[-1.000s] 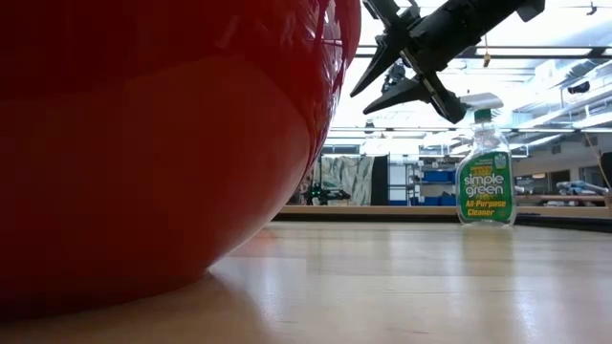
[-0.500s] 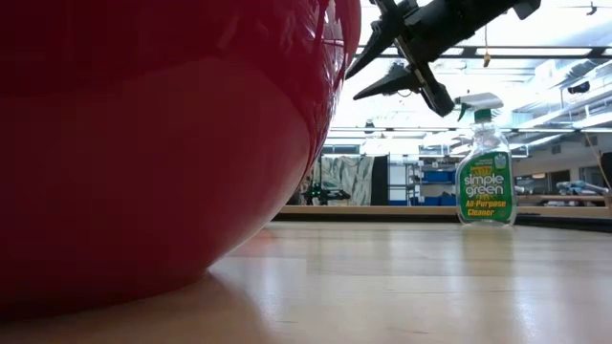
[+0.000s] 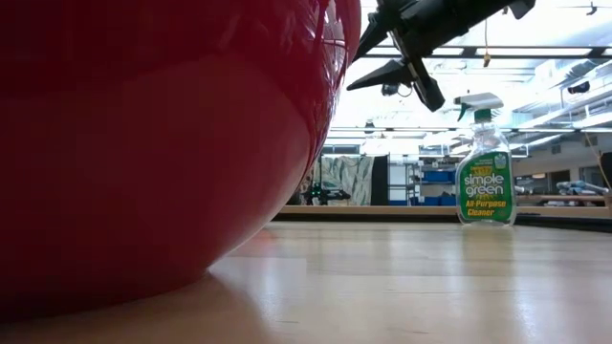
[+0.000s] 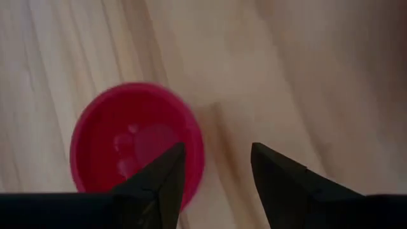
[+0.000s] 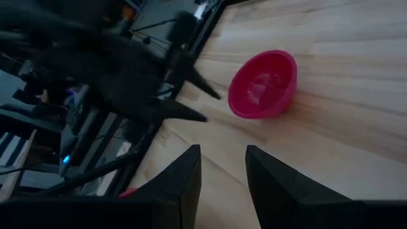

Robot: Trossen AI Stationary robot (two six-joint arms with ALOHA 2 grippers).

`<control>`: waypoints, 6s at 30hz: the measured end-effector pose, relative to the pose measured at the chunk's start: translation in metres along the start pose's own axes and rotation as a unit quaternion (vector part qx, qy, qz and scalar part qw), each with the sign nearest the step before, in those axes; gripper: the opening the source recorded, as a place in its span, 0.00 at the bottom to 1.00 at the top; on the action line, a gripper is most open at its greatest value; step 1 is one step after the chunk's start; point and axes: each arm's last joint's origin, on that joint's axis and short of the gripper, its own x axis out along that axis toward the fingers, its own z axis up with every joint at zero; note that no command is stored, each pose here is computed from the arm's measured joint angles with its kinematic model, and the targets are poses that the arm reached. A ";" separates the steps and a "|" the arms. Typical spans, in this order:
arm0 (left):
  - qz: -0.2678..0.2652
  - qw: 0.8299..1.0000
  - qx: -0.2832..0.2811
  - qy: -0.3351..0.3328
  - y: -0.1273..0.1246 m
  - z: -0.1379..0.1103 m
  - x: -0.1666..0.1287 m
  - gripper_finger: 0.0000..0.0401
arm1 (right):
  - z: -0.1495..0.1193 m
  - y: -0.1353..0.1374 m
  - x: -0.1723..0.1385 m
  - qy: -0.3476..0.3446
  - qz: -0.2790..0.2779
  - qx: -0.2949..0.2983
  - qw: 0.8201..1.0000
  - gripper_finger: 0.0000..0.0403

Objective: Nest bowls inside each other
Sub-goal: Stack the pink bowl on top of the blue bowl, then return to Home Position

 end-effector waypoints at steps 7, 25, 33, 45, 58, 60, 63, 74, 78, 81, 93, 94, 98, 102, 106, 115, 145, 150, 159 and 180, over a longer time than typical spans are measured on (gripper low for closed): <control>0.021 0.996 0.020 0.081 0.015 -0.016 0.040 0.45 | 0.002 0.002 0.000 -0.015 0.009 0.002 1.000 0.33; 0.046 0.992 0.046 0.106 0.021 -0.018 0.060 0.41 | 0.003 0.004 0.000 -0.020 0.017 -0.006 1.000 0.33; 0.045 0.992 0.055 0.108 0.021 -0.018 0.060 0.24 | 0.003 0.006 -0.001 -0.030 0.021 -0.007 0.999 0.33; 0.037 0.990 0.040 0.133 0.018 -0.022 0.056 0.03 | -0.002 0.009 -0.004 -0.028 0.027 -0.013 0.999 0.33; 0.023 0.999 0.030 0.017 -0.011 0.003 -0.045 0.03 | -0.001 0.005 -0.001 -0.009 0.022 -0.021 1.000 0.33; 0.014 0.998 0.054 -0.004 -0.026 0.008 -0.061 0.03 | 0.004 0.003 0.001 -0.006 0.021 -0.017 1.000 0.33; -0.003 0.996 0.083 -0.042 -0.051 0.017 -0.080 0.03 | 0.011 -0.001 0.005 -0.003 0.015 -0.009 1.000 0.32; -0.058 0.978 0.149 -0.134 -0.125 0.052 -0.121 0.05 | 0.025 -0.010 0.012 -0.010 0.003 -0.002 1.000 0.28; -0.084 0.973 0.170 -0.134 -0.146 0.062 -0.122 0.05 | 0.026 -0.010 0.012 -0.012 0.002 -0.002 1.000 0.28; -0.098 0.969 0.183 -0.132 -0.160 0.069 -0.120 0.05 | 0.024 -0.008 0.011 -0.019 0.002 -0.001 1.000 0.28; -0.151 0.960 0.227 -0.063 -0.221 0.076 -0.080 0.05 | 0.009 0.004 0.002 -0.055 0.013 0.015 0.998 0.28; -0.153 0.959 0.232 -0.056 -0.225 0.076 -0.076 0.05 | 0.007 0.005 0.001 -0.056 0.015 0.014 0.998 0.28; -0.158 0.957 0.242 -0.024 -0.238 0.075 -0.058 0.05 | -0.001 0.009 -0.004 -0.064 0.017 0.019 0.998 0.28; -0.154 0.959 0.239 0.006 -0.245 0.076 -0.039 0.05 | -0.010 0.014 -0.010 -0.072 0.021 0.022 0.997 0.28; -0.153 0.958 0.240 0.013 -0.252 0.078 -0.023 0.05 | -0.018 0.018 -0.015 -0.082 0.022 0.027 0.996 0.28; -0.157 0.961 0.227 0.033 -0.261 0.078 -0.004 0.05 | -0.027 0.024 -0.024 -0.100 0.035 0.032 0.994 0.28; -0.143 0.980 0.103 -0.092 -0.190 0.079 -0.083 0.46 | -0.027 0.029 -0.025 -0.046 0.074 0.005 0.996 0.28; -0.120 0.981 0.033 -0.151 -0.161 0.059 -0.093 0.46 | -0.008 0.031 -0.024 -0.025 0.113 -0.038 0.993 0.28; -0.020 0.961 -0.112 -0.251 -0.109 0.029 -0.116 0.46 | 0.036 0.018 -0.058 -0.055 0.173 -0.097 0.979 0.25; 0.085 0.835 -0.340 -0.423 -0.072 -0.076 -0.096 0.31 | 0.046 -0.109 -0.138 -0.195 0.267 -0.028 0.943 0.25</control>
